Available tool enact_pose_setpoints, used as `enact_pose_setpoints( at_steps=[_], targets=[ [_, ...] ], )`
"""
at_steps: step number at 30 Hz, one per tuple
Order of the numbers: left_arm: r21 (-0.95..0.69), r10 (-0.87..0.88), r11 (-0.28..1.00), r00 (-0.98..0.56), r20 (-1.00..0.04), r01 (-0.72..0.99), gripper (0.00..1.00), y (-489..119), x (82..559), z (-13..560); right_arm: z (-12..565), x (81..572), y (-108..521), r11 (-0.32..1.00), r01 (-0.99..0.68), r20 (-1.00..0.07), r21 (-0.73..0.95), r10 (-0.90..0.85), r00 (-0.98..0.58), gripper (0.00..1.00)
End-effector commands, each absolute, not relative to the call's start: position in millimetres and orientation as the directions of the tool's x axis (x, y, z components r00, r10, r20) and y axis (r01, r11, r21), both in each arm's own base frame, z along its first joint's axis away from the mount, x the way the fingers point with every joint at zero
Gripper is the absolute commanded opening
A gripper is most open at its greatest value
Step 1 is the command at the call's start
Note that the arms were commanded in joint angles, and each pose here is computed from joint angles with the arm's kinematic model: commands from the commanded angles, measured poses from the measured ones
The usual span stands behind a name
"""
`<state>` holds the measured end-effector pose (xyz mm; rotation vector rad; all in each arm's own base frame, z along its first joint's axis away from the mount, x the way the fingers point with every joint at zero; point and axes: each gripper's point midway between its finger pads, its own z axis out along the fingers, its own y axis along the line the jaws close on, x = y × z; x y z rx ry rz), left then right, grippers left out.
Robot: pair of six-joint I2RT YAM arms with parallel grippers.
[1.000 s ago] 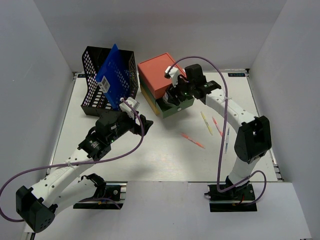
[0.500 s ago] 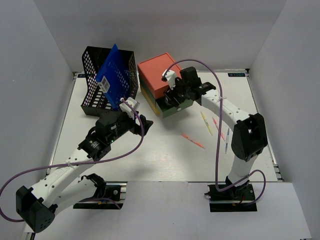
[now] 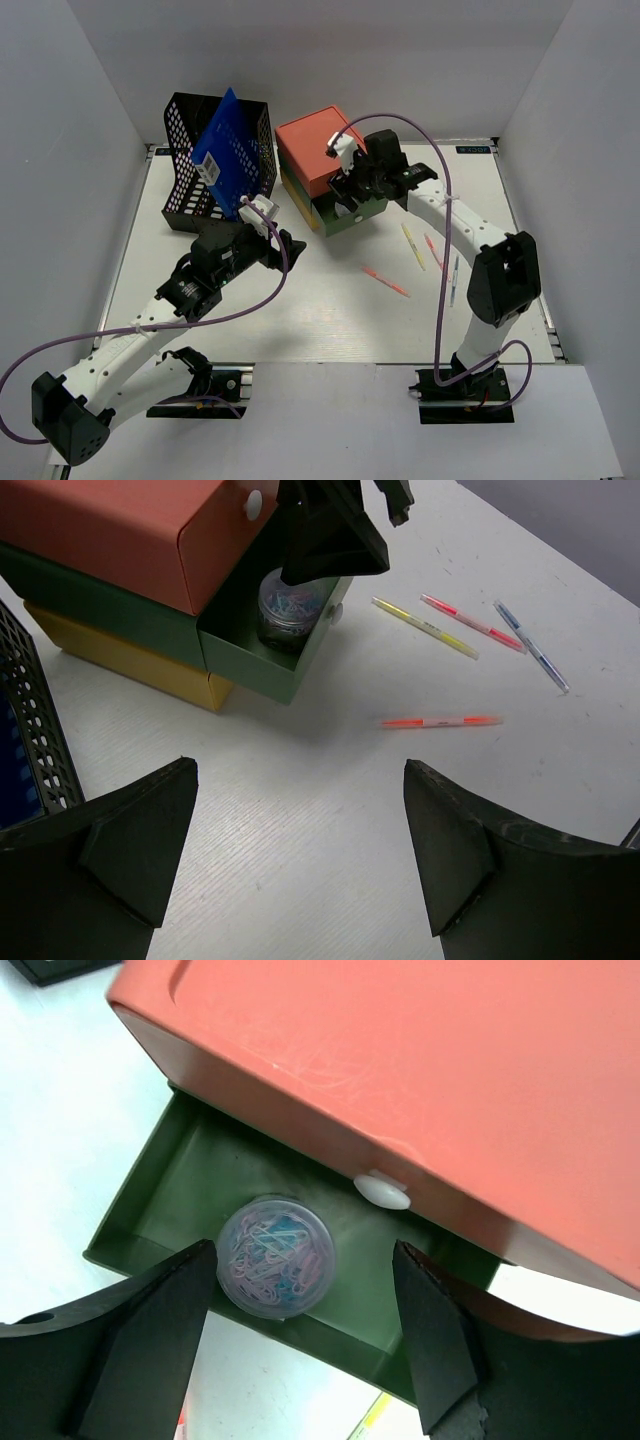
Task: Organize the desk
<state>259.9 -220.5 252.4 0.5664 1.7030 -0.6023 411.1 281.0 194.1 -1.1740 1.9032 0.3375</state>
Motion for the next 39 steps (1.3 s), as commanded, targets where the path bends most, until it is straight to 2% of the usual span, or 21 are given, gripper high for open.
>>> enact_pose_setpoints(
  at_steps=[1, 3, 6, 8, 9, 10, 11, 12, 13, 15, 18, 19, 25, 27, 32, 35, 36, 39],
  targets=[
    [-0.086, 0.04, 0.758, -0.178, -0.983, 0.647, 0.93, -216, 260, 259, 232, 415, 286, 0.537, -0.814, -0.828, -0.222, -0.544, -0.134, 0.78],
    [-0.085, 0.04, 0.76, -0.178, -0.983, 0.644, 0.93, -216, 261, 259, 235, 413, 287, 0.535, -0.818, -0.834, -0.21, -0.535, -0.135, 0.77],
    [-0.085, 0.042, 0.755, -0.177, -0.983, 0.65, 0.91, -217, 260, 258, 258, 402, 287, 0.528, -0.829, -0.864, -0.185, -0.489, -0.119, 0.71],
    [-0.086, 0.049, 0.735, -0.179, -0.983, 0.673, 0.77, -222, 258, 255, 267, 392, 287, 0.52, -0.84, -0.883, -0.153, -0.455, -0.12, 0.52],
    [-0.086, 0.053, 0.722, -0.179, -0.982, 0.686, 0.65, -225, 257, 255, 280, 385, 283, 0.54, -0.832, -0.9, -0.125, -0.415, -0.134, 0.27],
    [-0.089, 0.071, 0.688, -0.189, -0.979, 0.72, 0.44, -232, 253, 249, 276, 381, 277, 0.556, -0.826, -0.903, -0.093, -0.397, -0.166, 0.15],
    [-0.092, 0.081, 0.666, -0.194, -0.978, 0.741, 0.34, -237, 251, 246, 290, 376, 268, 0.578, -0.812, -0.918, -0.086, -0.363, -0.161, 0.04],
    [-0.095, 0.091, 0.64, -0.198, -0.976, 0.762, 0.24, -242, 249, 243, 291, 377, 257, 0.621, -0.783, -0.924, -0.034, -0.318, -0.213, 0.0],
    [-0.105, 0.102, 0.594, -0.204, -0.974, 0.797, 0.1, -252, 241, 241, 283, 373, 249, 0.646, -0.764, -0.919, 0.0, -0.302, -0.255, 0.0],
    [-0.135, 0.131, 0.554, -0.246, -0.96, 0.822, 0.02, -266, 241, 228, 286, 371, 221, 0.71, -0.701, -0.92, 0.069, -0.225, -0.32, 0.0],
    [-0.219, 0.179, 0.473, -0.337, -0.924, 0.853, 0.0, -289, 237, 211, 274, 362, 184, 0.752, -0.639, -0.913, 0.161, -0.133, -0.386, 0.0],
    [-0.242, 0.198, 0.46, -0.365, -0.91, 0.854, 0.0, -295, 234, 205, 273, 352, 184, 0.729, -0.649, -0.908, 0.22, -0.089, -0.408, 0.0],
    [-0.246, 0.31, 0.486, -0.428, -0.849, 0.838, 0.0, -324, 238, 169, 236, 329, 140, 0.715, -0.606, -0.877, 0.349, 0.022, -0.479, 0.0],
    [-0.211, 0.321, 0.526, -0.423, -0.848, 0.824, 0.01, -331, 247, 165, 214, 321, 138, 0.7, -0.597, -0.855, 0.391, 0.035, -0.518, 0.0],
    [-0.055, 0.356, 0.62, -0.343, -0.869, 0.782, 0.08, -349, 273, 166, 223, 319, 124, 0.668, -0.614, -0.856, 0.42, 0.067, -0.512, 0.0],
    [0.044, 0.416, 0.665, -0.321, -0.851, 0.745, 0.13, -354, 291, 149, 223, 314, 119, 0.656, -0.619, -0.857, 0.432, 0.085, -0.508, 0.0],
    [0.124, 0.459, 0.688, -0.297, -0.837, 0.715, 0.14, -351, 307, 145, 222, 312, 118, 0.651, -0.624, -0.857, 0.433, 0.084, -0.508, 0.0],
    [0.222, 0.513, 0.716, -0.284, -0.81, 0.662, 0.14, -348, 329, 142, 225, 310, 115, 0.648, -0.628, -0.862, 0.431, 0.091, -0.498, 0.0]
  ],
)
